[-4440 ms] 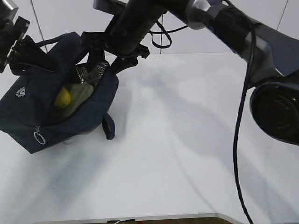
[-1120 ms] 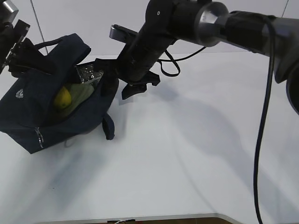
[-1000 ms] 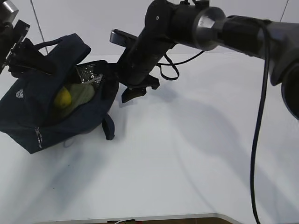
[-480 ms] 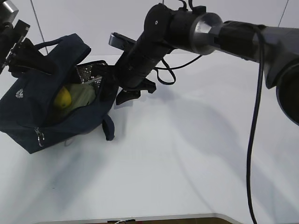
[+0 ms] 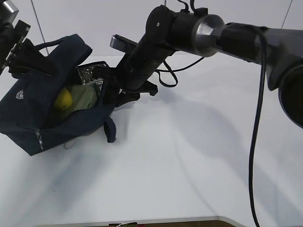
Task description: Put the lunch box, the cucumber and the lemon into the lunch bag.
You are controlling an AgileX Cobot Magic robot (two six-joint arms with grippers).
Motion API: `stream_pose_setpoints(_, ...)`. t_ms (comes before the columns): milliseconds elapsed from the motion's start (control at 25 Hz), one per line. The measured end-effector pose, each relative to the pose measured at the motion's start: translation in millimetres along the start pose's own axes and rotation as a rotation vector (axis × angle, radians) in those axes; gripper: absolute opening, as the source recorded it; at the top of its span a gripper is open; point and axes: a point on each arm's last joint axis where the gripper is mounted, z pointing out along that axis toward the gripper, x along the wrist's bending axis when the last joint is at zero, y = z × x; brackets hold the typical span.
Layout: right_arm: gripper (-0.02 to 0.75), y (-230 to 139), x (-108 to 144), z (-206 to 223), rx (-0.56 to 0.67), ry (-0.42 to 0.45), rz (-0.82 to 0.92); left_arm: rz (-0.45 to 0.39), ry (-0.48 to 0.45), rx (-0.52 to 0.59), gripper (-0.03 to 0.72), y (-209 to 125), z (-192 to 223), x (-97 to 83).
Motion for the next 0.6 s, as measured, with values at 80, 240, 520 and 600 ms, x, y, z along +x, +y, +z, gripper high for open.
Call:
stream_pose_setpoints(80,0.221,0.0,0.0,0.0,0.0,0.0,0.0,0.0,0.0,0.0,-0.015,0.0,0.0,0.0)
stream_pose_setpoints(240,0.087,0.0,0.0,0.0,0.0,0.0,-0.003,0.0,0.0,0.0,-0.015,0.0,0.0,0.0)
stream_pose_setpoints(520,0.016,-1.1,-0.5,0.7,0.012,-0.002,-0.05,-0.027,0.002,0.001,-0.015,-0.1,0.0,0.2)
stream_pose_setpoints(600,0.016,-2.5,-0.8,0.7,0.027,-0.004,-0.08,-0.042,0.015,0.009,-0.015,-0.8,0.0,1.3)
